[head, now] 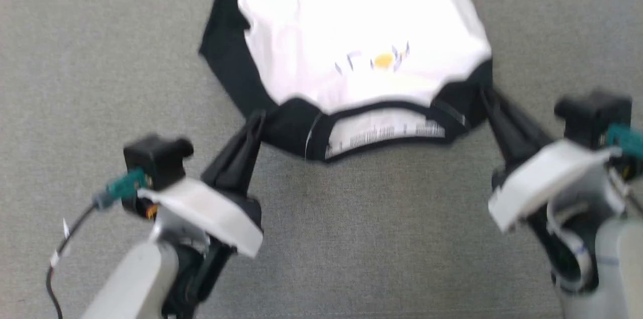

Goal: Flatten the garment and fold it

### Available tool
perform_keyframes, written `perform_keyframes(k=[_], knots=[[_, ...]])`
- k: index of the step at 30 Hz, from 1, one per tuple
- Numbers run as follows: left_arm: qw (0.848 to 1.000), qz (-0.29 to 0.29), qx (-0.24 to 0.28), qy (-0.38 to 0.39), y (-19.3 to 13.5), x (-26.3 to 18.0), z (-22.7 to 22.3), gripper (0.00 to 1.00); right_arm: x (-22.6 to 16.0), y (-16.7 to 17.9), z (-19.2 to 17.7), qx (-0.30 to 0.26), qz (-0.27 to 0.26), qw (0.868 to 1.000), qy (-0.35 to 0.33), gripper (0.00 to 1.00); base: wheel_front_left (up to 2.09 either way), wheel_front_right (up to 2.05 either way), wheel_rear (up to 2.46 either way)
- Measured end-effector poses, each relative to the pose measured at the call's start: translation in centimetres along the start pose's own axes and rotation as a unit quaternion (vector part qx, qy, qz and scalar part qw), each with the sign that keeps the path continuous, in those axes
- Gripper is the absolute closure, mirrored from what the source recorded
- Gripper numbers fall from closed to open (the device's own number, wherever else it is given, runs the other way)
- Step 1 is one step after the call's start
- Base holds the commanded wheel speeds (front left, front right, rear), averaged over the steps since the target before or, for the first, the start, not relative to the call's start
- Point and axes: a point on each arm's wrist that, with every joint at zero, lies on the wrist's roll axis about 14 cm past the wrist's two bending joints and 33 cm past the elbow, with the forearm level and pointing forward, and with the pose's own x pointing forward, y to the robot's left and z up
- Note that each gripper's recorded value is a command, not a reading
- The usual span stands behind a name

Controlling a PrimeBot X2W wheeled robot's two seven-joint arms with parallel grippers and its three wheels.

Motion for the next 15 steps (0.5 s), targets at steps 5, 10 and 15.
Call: perform_keyframes(k=[5, 10, 15], knots=[[1.0, 0.015, -0.013, 0.009, -0.6, -2.7, -1.3, 1.0, -3.2, 0.2, -2.0, 0.031, -0.015, 0.999, 0.024, 1.0, 0.0, 0.0, 0.0], [0.999, 0.031, -0.027, 0.018, -1.3, -5.4, -2.4, 1.0, -6.4, 0.4, -3.3, 0.06, -0.029, 0.997, 0.038, 1.0, 0.0, 0.0, 0.0], [0.999, 0.039, -0.033, 0.018, -2.0, -7.8, -2.6, 1.0, -9.8, 0.3, -4.7, 0.082, -0.046, 0.994, 0.053, 1.0, 0.0, 0.0, 0.0]])
